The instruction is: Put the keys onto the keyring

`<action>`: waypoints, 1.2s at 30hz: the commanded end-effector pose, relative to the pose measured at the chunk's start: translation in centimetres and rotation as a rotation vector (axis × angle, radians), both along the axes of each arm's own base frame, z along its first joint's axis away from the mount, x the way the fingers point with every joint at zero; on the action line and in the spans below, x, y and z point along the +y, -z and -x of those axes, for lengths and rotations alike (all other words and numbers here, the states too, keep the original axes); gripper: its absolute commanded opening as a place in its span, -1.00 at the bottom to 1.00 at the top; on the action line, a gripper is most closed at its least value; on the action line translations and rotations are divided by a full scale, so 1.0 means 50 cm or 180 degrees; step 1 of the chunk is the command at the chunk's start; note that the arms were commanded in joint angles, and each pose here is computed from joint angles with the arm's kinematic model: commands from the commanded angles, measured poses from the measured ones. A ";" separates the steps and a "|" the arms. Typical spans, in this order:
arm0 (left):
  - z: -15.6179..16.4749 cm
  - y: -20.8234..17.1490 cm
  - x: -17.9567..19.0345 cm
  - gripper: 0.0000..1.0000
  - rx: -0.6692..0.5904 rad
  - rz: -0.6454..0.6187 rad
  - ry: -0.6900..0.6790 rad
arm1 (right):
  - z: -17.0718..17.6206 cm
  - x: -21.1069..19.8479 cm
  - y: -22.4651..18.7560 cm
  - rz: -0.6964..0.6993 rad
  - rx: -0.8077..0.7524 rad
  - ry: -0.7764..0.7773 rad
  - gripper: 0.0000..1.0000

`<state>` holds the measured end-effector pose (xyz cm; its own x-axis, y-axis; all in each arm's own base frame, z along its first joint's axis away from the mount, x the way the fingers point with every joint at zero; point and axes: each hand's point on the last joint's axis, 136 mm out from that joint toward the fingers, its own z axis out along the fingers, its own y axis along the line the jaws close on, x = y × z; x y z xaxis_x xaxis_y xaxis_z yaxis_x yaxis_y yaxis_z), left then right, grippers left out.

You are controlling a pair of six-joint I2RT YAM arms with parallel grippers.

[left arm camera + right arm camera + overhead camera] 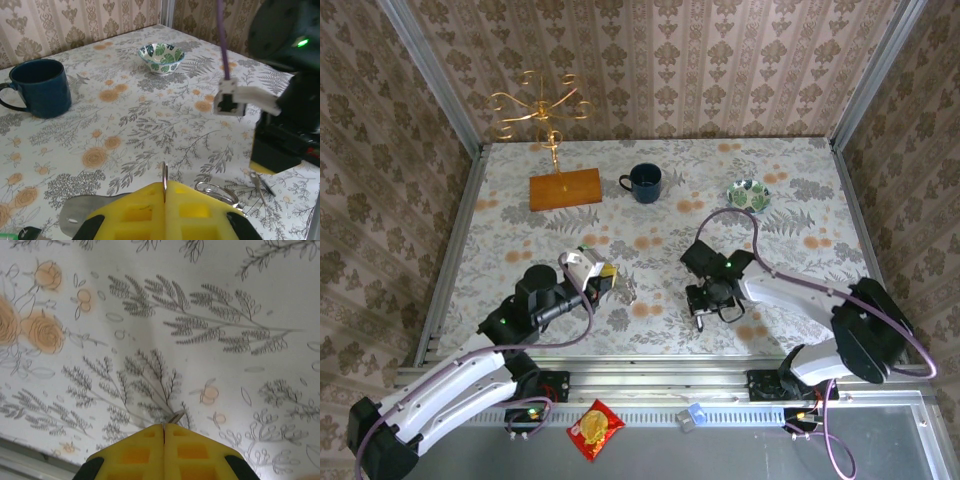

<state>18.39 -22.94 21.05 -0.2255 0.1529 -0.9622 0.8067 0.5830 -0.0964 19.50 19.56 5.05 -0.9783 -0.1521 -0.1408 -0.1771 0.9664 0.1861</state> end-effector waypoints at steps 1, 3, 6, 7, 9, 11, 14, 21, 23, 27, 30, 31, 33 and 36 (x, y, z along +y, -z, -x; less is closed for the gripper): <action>0.005 -0.059 -0.010 -1.00 -0.0189 0.0186 0.0095 | -0.025 0.014 0.007 -0.0030 0.0048 -0.0085 -1.00; 0.006 -0.059 -0.011 -1.00 -0.0190 0.0190 0.0099 | -0.038 0.016 0.018 -0.0006 0.0074 -0.0095 -1.00; 0.006 -0.056 -0.011 -1.00 -0.0192 0.0182 0.0099 | -0.051 0.022 0.032 -0.0010 0.0115 -0.0098 -1.00; 0.006 -0.055 -0.011 -1.00 -0.0195 0.0174 0.0099 | -0.052 0.022 0.037 -0.0003 0.0138 -0.0102 -1.00; 0.005 -0.053 -0.010 -1.00 -0.0193 0.0164 0.0096 | -0.053 0.022 0.044 0.0009 0.0167 -0.0101 -1.00; 0.004 -0.049 -0.010 -1.00 -0.0188 0.0157 0.0089 | -0.052 0.022 0.050 0.0013 0.0196 -0.0100 -1.00; 0.004 -0.049 -0.010 -1.00 -0.0207 0.0158 0.0086 | -0.051 0.019 0.054 0.0043 0.0224 -0.0104 -1.00; 0.002 -0.045 -0.013 -1.00 -0.0200 0.0136 0.0097 | -0.050 0.014 0.055 0.0092 0.0247 -0.0128 -0.80; 0.002 -0.045 -0.014 -1.00 -0.0201 0.0139 0.0105 | -0.050 0.014 0.056 0.0102 0.0256 -0.0137 -0.78; 0.001 -0.046 -0.014 -1.00 -0.0200 0.0136 0.0101 | -0.050 0.013 0.057 0.0114 0.0267 -0.0156 -0.75; 0.001 -0.047 -0.014 -1.00 -0.0203 0.0139 0.0102 | -0.050 0.013 0.057 0.0116 0.0274 -0.0152 -0.75; 0.002 -0.047 -0.015 -1.00 -0.0203 0.0141 0.0106 | -0.049 0.013 0.058 0.0122 0.0276 -0.0162 -0.75; 0.002 -0.046 -0.015 -1.00 -0.0199 0.0133 0.0109 | -0.049 0.012 0.056 0.0120 0.0274 -0.0157 -0.78; 0.002 -0.046 -0.014 -1.00 -0.0196 0.0130 0.0107 | -0.047 0.009 0.055 0.0139 0.0281 -0.0162 -0.81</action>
<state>18.48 -23.18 21.14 -0.2216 0.1544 -0.9628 0.8110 0.5775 -0.0941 21.96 20.11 1.93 -0.9773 -0.2008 -0.0677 -0.2094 0.9638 0.1650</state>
